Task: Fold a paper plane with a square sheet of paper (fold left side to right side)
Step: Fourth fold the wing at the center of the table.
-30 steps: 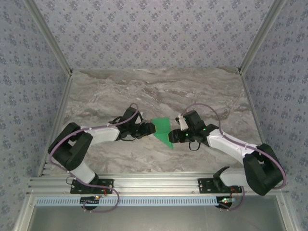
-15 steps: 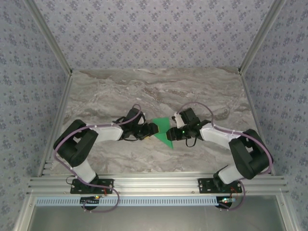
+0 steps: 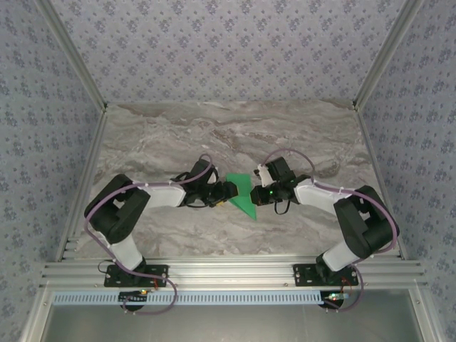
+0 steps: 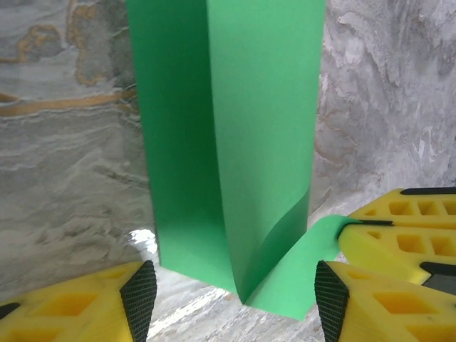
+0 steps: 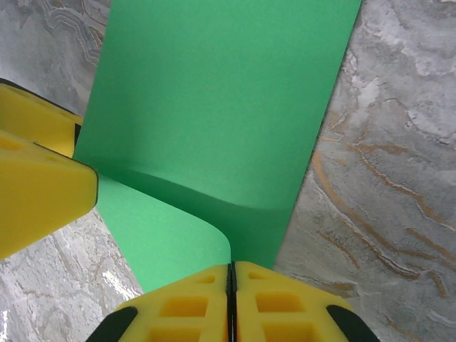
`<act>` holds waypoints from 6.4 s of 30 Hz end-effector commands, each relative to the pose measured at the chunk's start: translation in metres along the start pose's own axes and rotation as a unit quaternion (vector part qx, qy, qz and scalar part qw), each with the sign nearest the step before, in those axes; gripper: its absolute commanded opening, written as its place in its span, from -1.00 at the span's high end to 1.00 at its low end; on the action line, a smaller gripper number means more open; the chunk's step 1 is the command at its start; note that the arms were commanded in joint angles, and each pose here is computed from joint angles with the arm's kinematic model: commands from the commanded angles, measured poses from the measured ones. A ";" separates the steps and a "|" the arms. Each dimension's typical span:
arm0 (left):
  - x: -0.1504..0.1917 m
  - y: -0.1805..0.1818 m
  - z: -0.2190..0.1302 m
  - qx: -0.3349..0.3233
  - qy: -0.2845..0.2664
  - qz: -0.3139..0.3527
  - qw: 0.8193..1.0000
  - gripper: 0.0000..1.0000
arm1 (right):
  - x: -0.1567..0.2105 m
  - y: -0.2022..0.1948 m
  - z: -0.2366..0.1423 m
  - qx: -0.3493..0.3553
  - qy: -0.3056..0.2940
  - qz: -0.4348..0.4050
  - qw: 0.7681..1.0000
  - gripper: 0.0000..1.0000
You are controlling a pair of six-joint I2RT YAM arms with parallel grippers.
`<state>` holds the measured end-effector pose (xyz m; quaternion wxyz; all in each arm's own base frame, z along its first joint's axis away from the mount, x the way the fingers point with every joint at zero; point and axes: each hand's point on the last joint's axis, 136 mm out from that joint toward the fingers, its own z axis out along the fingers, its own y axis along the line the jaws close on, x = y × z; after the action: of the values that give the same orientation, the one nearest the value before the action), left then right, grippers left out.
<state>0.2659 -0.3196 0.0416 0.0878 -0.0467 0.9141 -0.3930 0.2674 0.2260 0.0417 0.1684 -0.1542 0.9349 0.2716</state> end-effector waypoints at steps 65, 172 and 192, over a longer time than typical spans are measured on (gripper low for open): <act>-0.022 -0.061 -0.009 0.061 -0.012 -0.028 0.998 0.14 | 0.029 0.024 0.021 0.164 -0.033 -0.200 0.965 0.40; 0.006 -0.001 0.040 -0.038 0.036 -0.035 0.998 0.25 | -0.004 0.004 -0.016 -0.180 -0.052 0.171 0.967 0.26; 0.005 -0.006 0.038 -0.033 0.035 -0.031 0.998 0.25 | -0.008 0.007 0.014 -0.190 -0.015 0.183 0.964 0.47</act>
<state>0.2717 -0.3565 0.0312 0.0493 -0.0585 0.9163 -0.3932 0.2707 0.2337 0.0320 0.0989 0.0019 0.8812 0.4623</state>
